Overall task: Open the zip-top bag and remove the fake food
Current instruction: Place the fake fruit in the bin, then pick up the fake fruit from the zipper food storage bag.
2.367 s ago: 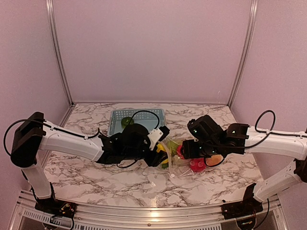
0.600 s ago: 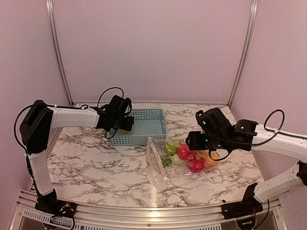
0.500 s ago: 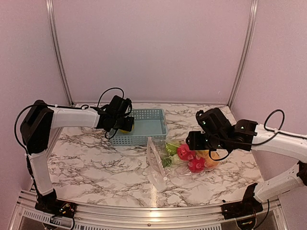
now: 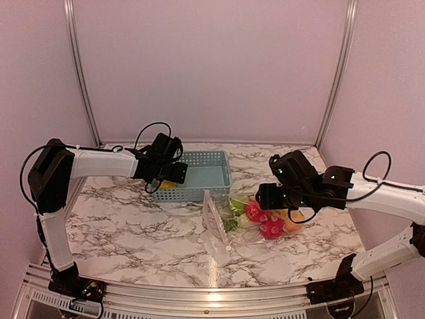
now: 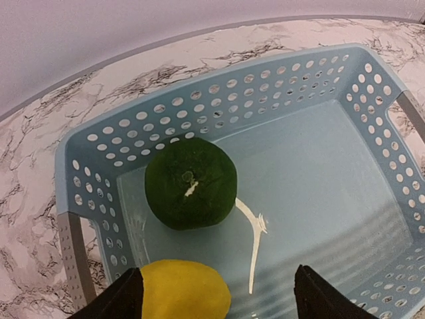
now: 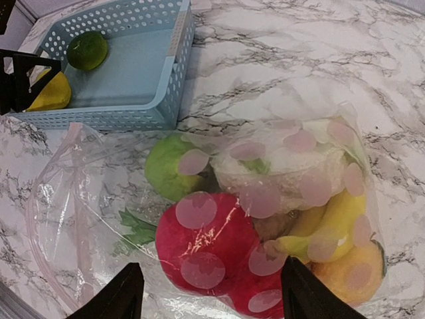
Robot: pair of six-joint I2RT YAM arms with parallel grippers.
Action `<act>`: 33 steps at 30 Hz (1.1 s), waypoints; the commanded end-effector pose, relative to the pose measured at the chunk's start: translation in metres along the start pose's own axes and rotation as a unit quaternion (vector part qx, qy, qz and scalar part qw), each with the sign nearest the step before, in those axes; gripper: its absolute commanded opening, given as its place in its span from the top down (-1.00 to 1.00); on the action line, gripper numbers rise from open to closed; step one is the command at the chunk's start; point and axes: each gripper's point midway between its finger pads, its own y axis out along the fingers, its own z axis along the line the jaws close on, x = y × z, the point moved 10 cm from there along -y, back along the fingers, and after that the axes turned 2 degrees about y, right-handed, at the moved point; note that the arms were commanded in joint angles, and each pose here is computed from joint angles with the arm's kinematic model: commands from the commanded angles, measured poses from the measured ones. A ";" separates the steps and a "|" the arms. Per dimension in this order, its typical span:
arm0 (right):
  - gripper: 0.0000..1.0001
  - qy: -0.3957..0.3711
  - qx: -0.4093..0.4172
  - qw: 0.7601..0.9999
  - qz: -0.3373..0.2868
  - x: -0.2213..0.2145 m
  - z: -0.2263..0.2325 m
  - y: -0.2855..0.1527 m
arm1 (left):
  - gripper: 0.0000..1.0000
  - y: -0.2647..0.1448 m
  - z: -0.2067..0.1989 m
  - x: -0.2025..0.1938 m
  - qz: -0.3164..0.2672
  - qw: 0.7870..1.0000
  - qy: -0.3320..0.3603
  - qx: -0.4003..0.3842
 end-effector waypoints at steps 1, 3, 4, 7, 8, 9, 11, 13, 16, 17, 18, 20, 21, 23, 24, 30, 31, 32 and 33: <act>-0.38 0.004 0.011 1.000 -0.003 0.010 0.005 -0.004 | -0.61 -0.017 0.007 0.010 -0.025 1.000 -0.003 0.002; -0.37 0.005 0.010 1.000 -0.004 0.010 0.005 -0.004 | -0.62 -0.024 0.008 0.009 -0.031 0.999 -0.005 -0.006; -0.37 0.005 0.010 1.000 -0.005 0.011 0.004 -0.005 | -0.62 -0.028 0.008 0.010 -0.035 0.999 -0.005 -0.011; -0.36 0.007 0.009 1.000 -0.003 0.010 0.004 -0.004 | -0.63 -0.044 0.009 0.008 -0.045 0.999 -0.002 -0.025; -0.36 0.008 0.007 1.000 -0.002 0.009 0.004 -0.003 | -0.63 -0.048 0.009 0.006 -0.047 0.998 0.000 -0.029; -0.35 0.008 0.008 1.000 -0.002 0.009 0.004 -0.003 | -0.63 -0.053 0.008 0.005 -0.049 0.998 0.001 -0.035; -0.34 0.009 0.005 1.000 -0.002 0.009 0.004 -0.002 | -0.63 -0.061 0.006 -0.002 -0.048 0.998 0.007 -0.046; -0.33 0.011 0.002 1.000 -0.002 0.008 0.003 -0.001 | -0.63 -0.070 0.003 -0.010 -0.048 0.997 0.014 -0.057; -0.33 0.011 0.000 1.000 -0.001 0.008 0.003 -0.001 | -0.63 -0.081 -0.003 -0.026 -0.045 0.996 0.027 -0.077; -0.32 0.010 -0.001 1.000 0.000 0.008 0.003 0.000 | -0.63 -0.085 -0.006 -0.031 -0.045 0.995 0.031 -0.085; -0.31 0.011 -0.002 1.000 0.000 0.008 0.003 0.000 | -0.63 -0.088 -0.009 -0.036 -0.045 0.994 0.036 -0.095; -0.29 0.013 -0.005 1.000 0.003 0.007 0.001 0.002 | -0.63 -0.096 -0.017 -0.047 -0.048 0.991 0.050 -0.113; -0.27 0.015 -0.006 1.000 0.007 0.007 0.000 0.004 | -0.63 -0.098 -0.020 -0.052 -0.048 0.990 0.056 -0.124; -0.24 0.021 -0.006 1.000 0.012 0.007 -0.004 0.006 | -0.63 -0.105 -0.028 -0.061 -0.051 0.986 0.070 -0.145; -0.22 0.023 -0.007 1.000 0.012 0.007 -0.005 0.007 | -0.63 -0.107 -0.033 -0.065 -0.051 0.984 0.077 -0.155; -0.16 0.022 -0.013 1.000 0.017 0.006 -0.008 0.013 | -0.62 -0.115 -0.059 -0.074 -0.067 0.970 0.100 -0.213; -0.14 0.023 -0.014 0.999 0.019 0.006 -0.008 0.014 | -0.62 -0.115 -0.063 -0.074 -0.068 0.967 0.103 -0.222; -0.12 0.023 -0.015 0.999 0.020 0.005 -0.009 0.015 | -0.62 -0.116 -0.067 -0.074 -0.070 0.965 0.106 -0.229; -0.11 0.025 -0.016 0.999 0.020 0.004 -0.011 0.017 | -0.62 -0.116 -0.071 -0.074 -0.071 0.963 0.111 -0.237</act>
